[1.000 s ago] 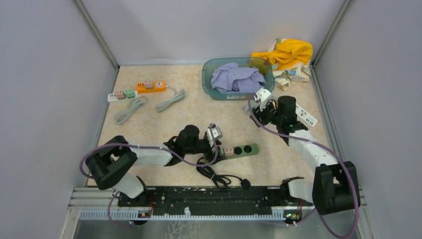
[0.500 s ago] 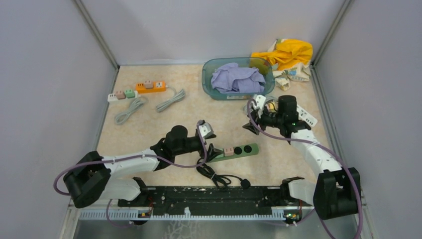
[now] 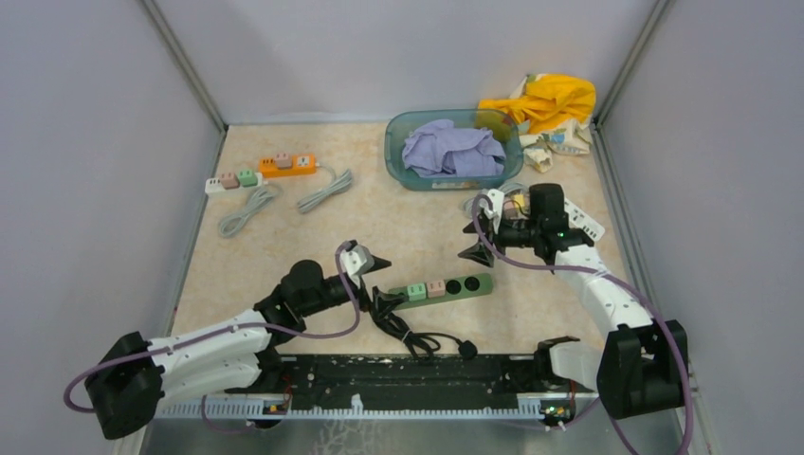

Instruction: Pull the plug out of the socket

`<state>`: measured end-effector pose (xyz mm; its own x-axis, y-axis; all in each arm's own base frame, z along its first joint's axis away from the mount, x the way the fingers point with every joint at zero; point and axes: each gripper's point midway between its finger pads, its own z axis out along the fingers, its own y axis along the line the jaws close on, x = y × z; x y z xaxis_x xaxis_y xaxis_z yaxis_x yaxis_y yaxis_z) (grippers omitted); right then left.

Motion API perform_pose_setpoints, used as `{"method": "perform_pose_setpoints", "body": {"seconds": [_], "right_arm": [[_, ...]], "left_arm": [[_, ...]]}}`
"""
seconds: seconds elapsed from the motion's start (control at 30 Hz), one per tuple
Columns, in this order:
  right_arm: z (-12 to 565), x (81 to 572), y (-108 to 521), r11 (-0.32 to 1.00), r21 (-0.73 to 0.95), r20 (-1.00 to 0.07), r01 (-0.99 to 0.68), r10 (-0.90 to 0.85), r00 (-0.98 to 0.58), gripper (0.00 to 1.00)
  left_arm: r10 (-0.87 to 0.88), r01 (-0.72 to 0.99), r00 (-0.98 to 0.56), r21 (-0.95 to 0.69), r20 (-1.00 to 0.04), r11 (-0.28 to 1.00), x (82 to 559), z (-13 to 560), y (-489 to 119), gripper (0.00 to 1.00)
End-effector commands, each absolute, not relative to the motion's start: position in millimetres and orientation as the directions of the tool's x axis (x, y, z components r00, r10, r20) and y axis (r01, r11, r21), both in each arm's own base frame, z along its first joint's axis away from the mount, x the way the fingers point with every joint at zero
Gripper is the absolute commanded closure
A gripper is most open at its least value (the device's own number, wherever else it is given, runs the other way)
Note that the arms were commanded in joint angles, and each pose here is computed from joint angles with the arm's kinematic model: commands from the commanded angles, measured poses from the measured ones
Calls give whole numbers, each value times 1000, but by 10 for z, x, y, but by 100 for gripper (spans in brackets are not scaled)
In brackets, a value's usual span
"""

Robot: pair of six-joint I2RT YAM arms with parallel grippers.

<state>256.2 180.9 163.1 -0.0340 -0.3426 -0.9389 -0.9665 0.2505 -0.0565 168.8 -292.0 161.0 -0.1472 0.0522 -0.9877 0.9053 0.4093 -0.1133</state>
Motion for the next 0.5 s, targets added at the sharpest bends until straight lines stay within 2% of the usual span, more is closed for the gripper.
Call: {"method": "perform_pose_setpoints", "body": {"seconds": [0.0, 0.47], "right_arm": [[1928, 2476, 1891, 153, -134, -955, -979, -284, 86, 39], [1846, 2184, 2010, 4, -139, -961, -990, -241, 134, 30]], "left_arm": [[-18, 895, -153, -146, -988, 421, 1660, 1693, -2852, 0], [-47, 887, -186, -188, -981, 422, 1617, 1609, -2812, 0]]}}
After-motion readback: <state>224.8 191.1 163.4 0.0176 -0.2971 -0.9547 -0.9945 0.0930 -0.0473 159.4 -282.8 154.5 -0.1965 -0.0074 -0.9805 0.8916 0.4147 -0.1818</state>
